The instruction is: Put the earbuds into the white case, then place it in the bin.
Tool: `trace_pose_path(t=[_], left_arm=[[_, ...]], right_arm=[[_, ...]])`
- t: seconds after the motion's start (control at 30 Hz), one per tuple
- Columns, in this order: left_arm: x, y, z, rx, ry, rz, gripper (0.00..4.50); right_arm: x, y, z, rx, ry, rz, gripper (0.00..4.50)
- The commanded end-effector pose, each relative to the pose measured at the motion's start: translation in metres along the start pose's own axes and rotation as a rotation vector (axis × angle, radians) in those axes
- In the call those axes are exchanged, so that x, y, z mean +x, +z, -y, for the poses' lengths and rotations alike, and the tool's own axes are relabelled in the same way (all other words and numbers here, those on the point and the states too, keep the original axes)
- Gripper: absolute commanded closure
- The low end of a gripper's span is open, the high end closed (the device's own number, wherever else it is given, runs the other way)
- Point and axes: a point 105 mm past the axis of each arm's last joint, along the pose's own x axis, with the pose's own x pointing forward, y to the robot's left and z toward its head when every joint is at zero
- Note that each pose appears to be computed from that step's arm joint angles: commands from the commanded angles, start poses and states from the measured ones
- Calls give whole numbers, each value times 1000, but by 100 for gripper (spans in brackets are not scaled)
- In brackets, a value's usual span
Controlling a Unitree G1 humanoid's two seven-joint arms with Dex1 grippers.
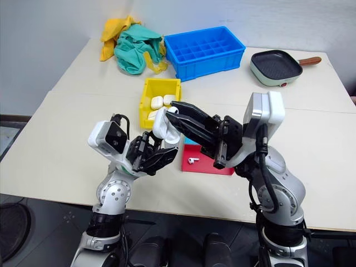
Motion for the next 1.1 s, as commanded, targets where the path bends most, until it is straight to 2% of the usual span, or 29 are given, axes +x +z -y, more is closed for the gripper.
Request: trace_pose_path(t=[0.03, 0.27, 0.37, 0.53, 0.6, 0.67, 0.77, 0.97, 1.1], left_arm=[[10, 7, 7, 36, -44, 23, 171], [15, 11, 6, 66, -46, 36, 171], [17, 12, 5, 76, -51, 40, 171], [12, 14, 5, 96, -40, 27, 171], [4, 14, 3, 107, -14, 7, 171], [-13, 12, 3, 121, 15, -49, 171], [-38, 8, 4, 144, 47, -141, 171], [-74, 2, 16, 160, 37, -259, 171], [-81, -1, 22, 149, 37, -263, 171]], right_arm=[[3, -5, -5, 0, 29, -11, 410], [-8, -17, -3, 39, 22, -68, 410], [-11, -20, -6, 38, 42, -87, 307], [-15, -5, -4, -27, 43, -74, 136], [-24, 6, -1, -52, 10, -99, 70], [-49, 16, 6, -73, -79, -177, 3], [-99, 16, 13, -126, -205, -380, 3], [-225, 9, 29, -220, -504, -819, 3], [-269, -1, 35, -227, -572, -1042, 3]])
